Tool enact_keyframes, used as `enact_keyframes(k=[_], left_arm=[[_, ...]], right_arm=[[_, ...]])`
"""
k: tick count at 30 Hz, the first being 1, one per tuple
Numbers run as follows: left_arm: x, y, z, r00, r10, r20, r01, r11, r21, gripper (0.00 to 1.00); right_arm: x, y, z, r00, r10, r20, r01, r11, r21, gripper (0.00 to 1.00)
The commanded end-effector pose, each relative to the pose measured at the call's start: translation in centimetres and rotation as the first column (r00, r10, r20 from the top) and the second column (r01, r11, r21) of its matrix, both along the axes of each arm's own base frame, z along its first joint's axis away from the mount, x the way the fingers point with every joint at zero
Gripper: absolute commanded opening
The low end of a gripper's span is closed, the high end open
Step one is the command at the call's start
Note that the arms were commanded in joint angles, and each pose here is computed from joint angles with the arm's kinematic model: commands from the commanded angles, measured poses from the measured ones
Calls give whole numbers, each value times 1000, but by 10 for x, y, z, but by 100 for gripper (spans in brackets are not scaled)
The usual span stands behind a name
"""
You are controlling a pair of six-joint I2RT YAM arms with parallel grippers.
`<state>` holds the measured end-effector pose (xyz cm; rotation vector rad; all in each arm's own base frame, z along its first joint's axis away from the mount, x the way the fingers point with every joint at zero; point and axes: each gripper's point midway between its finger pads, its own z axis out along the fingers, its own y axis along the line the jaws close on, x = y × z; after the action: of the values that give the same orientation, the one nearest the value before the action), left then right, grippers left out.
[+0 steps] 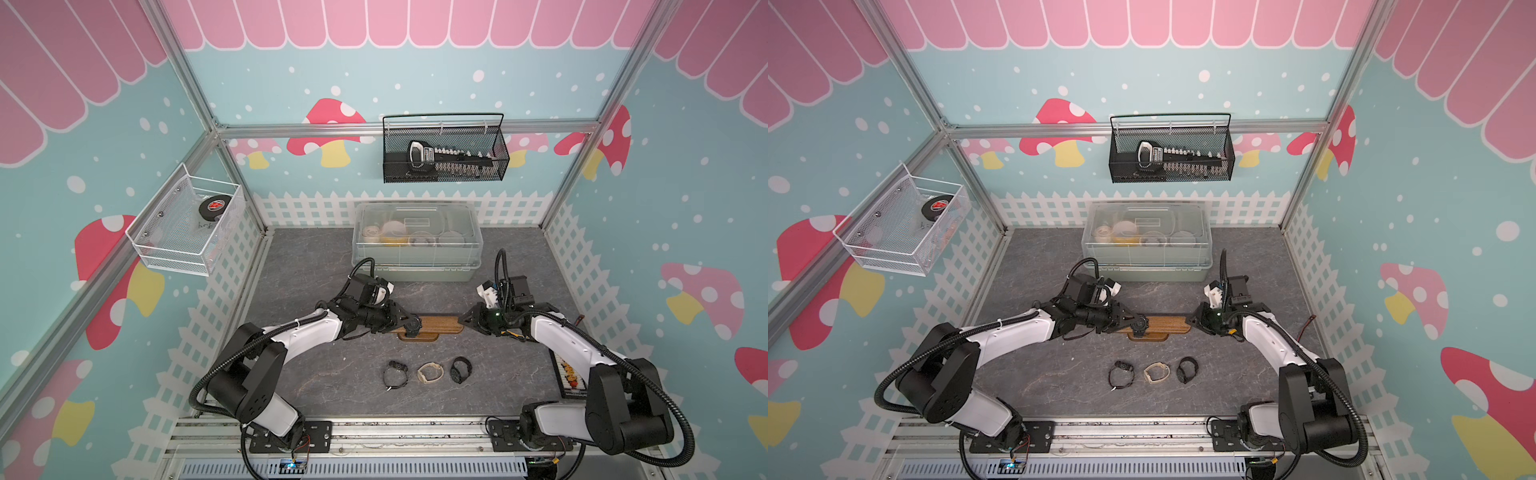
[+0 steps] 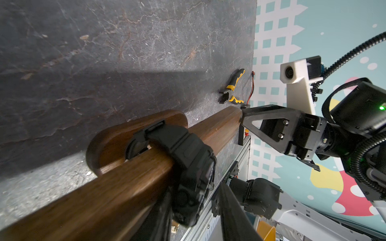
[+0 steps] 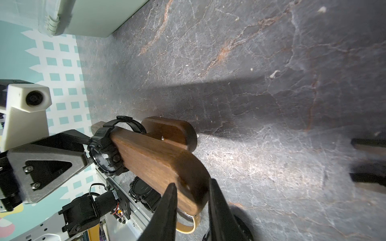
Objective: Place watch on stand
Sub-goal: Place the watch on the stand.
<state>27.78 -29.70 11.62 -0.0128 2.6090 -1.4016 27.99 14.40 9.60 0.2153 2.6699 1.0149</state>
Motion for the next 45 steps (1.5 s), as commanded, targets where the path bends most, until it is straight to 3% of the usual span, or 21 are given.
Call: enact_keyframes(k=[1,7,16,22,30,45], left_arm=[[4,-1,3,1000,18,12,-18,1000,10,43],[2,3,6,999,27,20,-27,999,28,61],[-2,13,14,998,42,54,-45,997,57,69],[-7,21,23,995,44,84,-52,995,86,70],[-17,34,32,991,41,126,-56,992,115,56],[-56,53,19,992,34,122,-58,978,199,62]], right_arm=[[-2,2,0,1000,14,-2,-14,1000,4,25],[-3,2,0,1000,12,-1,-12,1000,4,25],[-5,1,-1,1000,9,-3,-9,1000,4,25],[-8,0,1,1000,5,3,-5,1000,2,25],[-14,-3,4,1000,-7,12,7,1000,-9,25],[-34,-10,13,1000,-21,22,22,999,-34,26]])
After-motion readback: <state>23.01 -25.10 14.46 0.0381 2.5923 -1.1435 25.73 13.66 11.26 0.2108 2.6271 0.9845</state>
